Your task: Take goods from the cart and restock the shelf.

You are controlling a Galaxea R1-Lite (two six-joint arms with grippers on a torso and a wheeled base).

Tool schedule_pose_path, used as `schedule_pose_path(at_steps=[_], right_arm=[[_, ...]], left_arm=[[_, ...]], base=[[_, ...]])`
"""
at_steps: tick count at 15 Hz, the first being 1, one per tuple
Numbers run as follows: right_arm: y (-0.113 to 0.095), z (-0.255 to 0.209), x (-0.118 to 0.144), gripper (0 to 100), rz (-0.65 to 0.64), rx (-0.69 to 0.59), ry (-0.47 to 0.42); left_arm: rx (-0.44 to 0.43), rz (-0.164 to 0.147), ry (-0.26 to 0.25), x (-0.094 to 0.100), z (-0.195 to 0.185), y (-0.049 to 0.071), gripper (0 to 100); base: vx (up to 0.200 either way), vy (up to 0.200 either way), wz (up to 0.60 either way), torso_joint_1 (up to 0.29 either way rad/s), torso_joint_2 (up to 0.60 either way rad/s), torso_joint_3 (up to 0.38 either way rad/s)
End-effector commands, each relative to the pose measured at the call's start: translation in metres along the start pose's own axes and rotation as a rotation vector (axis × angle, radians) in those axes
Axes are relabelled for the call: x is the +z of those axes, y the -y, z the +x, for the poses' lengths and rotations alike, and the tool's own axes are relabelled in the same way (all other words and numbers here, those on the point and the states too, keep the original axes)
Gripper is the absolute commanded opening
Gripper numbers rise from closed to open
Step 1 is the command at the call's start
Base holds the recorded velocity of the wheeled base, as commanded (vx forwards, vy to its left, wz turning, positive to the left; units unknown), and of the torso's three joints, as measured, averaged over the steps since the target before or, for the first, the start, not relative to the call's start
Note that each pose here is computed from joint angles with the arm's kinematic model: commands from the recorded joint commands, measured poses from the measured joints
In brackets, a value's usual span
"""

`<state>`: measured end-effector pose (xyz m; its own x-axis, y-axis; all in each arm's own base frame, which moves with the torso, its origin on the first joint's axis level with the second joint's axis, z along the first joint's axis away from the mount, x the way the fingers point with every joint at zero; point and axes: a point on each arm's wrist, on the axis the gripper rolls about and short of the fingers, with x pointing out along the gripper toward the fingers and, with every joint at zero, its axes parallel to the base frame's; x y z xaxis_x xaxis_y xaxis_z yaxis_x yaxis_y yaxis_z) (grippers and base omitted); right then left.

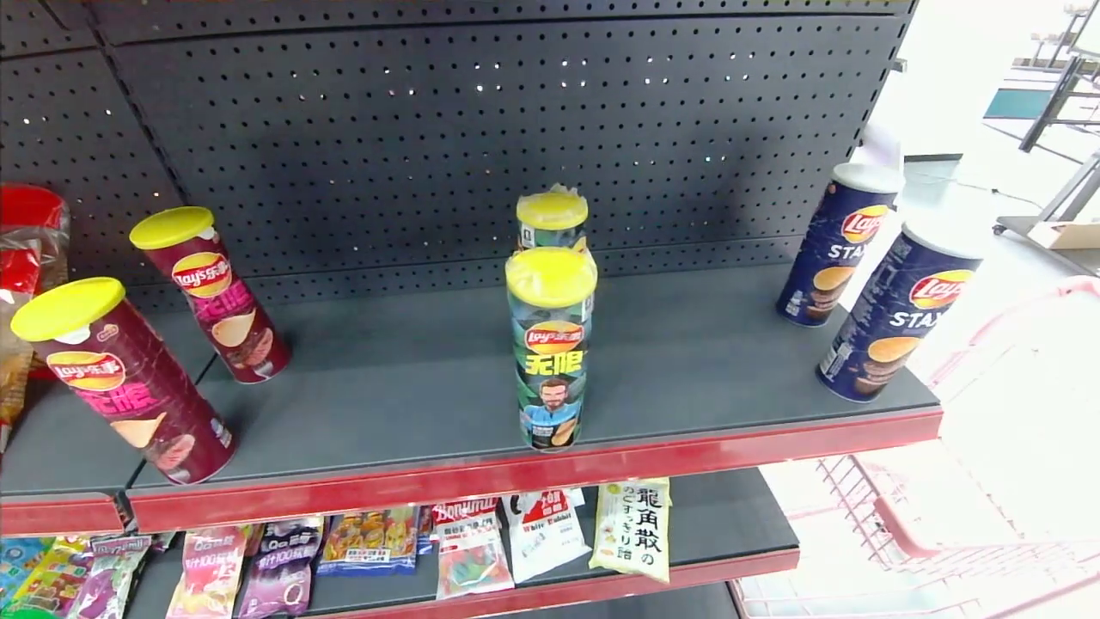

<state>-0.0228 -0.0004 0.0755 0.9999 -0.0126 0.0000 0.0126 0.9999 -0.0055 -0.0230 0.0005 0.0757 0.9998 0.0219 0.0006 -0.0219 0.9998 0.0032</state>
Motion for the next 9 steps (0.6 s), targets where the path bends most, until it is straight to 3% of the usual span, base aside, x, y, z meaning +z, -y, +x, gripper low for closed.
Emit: schedule_pose_path(at_steps=[1,4,7,9], right_arm=[[0.0,0.0001,0.0002,100,-0.001,0.0,0.0],[0.0,0.0001,0.0002,100,-0.001,0.0,0.0],[0.0,0.0001,0.0002,100,-0.001,0.0,0.0],[0.0,0.0001,0.0002,100,-0.001,0.0,0.0]], left_arm=[[0.0,0.0,-0.002,-0.0001,0.0001,0.0,100],[0.0,0.0,-0.002,-0.0001,0.0001,0.0,100],[0.0,0.0,-0.002,-0.0001,0.0001,0.0,100],[0.0,0.0,-0.002,-0.0001,0.0001,0.0,100]], base=[[0.0,0.0,0.0,0.0,0.0,0.0],[0.0,0.0,0.0,0.0,0.0,0.0],[0.0,0.0,0.6,-0.002,0.0,-0.001],[0.0,0.0,0.0,0.0,0.0,0.0]])
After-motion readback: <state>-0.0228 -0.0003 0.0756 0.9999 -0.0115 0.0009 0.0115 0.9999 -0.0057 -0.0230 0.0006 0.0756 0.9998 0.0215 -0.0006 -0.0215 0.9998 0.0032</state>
